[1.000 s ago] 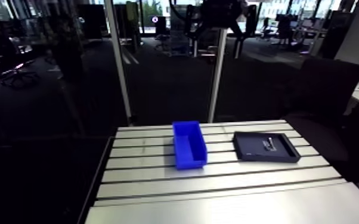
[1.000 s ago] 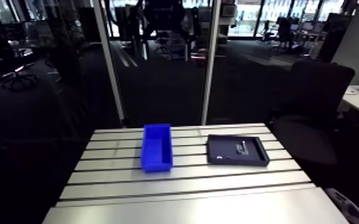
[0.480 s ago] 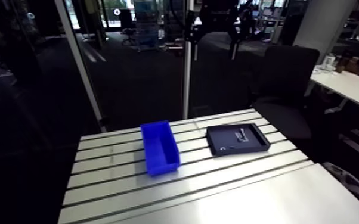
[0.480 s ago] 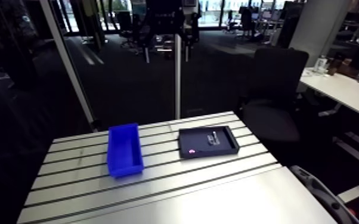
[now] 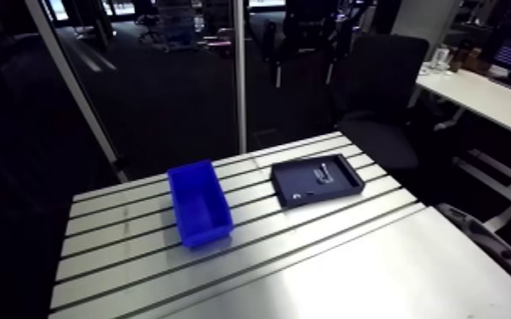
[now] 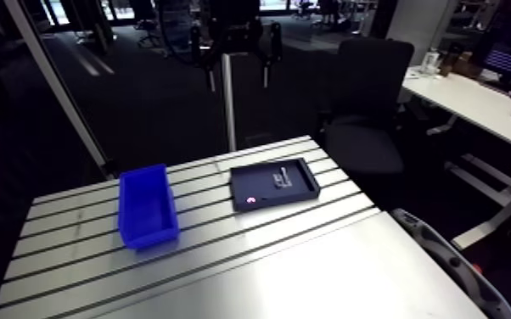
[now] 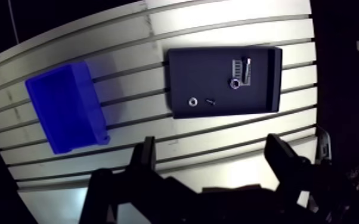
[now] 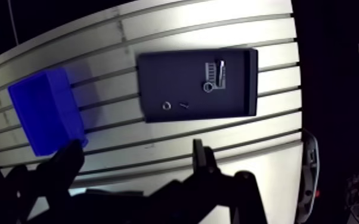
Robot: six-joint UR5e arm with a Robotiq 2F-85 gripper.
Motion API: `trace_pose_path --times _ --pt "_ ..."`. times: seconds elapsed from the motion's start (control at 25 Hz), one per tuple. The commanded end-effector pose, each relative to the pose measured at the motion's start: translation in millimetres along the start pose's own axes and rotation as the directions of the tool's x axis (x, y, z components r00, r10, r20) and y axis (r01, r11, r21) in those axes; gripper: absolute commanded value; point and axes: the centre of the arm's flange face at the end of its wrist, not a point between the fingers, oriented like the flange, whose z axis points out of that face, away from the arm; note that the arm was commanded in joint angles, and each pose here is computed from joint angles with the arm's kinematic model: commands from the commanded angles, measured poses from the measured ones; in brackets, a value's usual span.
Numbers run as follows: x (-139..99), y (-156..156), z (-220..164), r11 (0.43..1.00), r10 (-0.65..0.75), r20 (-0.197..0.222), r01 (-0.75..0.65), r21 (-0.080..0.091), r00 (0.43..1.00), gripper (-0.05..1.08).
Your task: Pick up the M10 bolt from the tray and put it into the blue bin.
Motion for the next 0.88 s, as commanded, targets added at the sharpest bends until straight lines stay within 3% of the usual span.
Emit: trace_pose_path --times 0.04,0.4,0.88 --pt "21 20 41 1.0 0.022 0.019 -0.022 0.003 1.0 0.01" --pt "38 39 88 0.999 0.046 0.044 -0.046 0.006 0.998 0.01" --pt "37 74 126 0.999 0.037 0.072 -0.038 0.014 0.997 0.01"
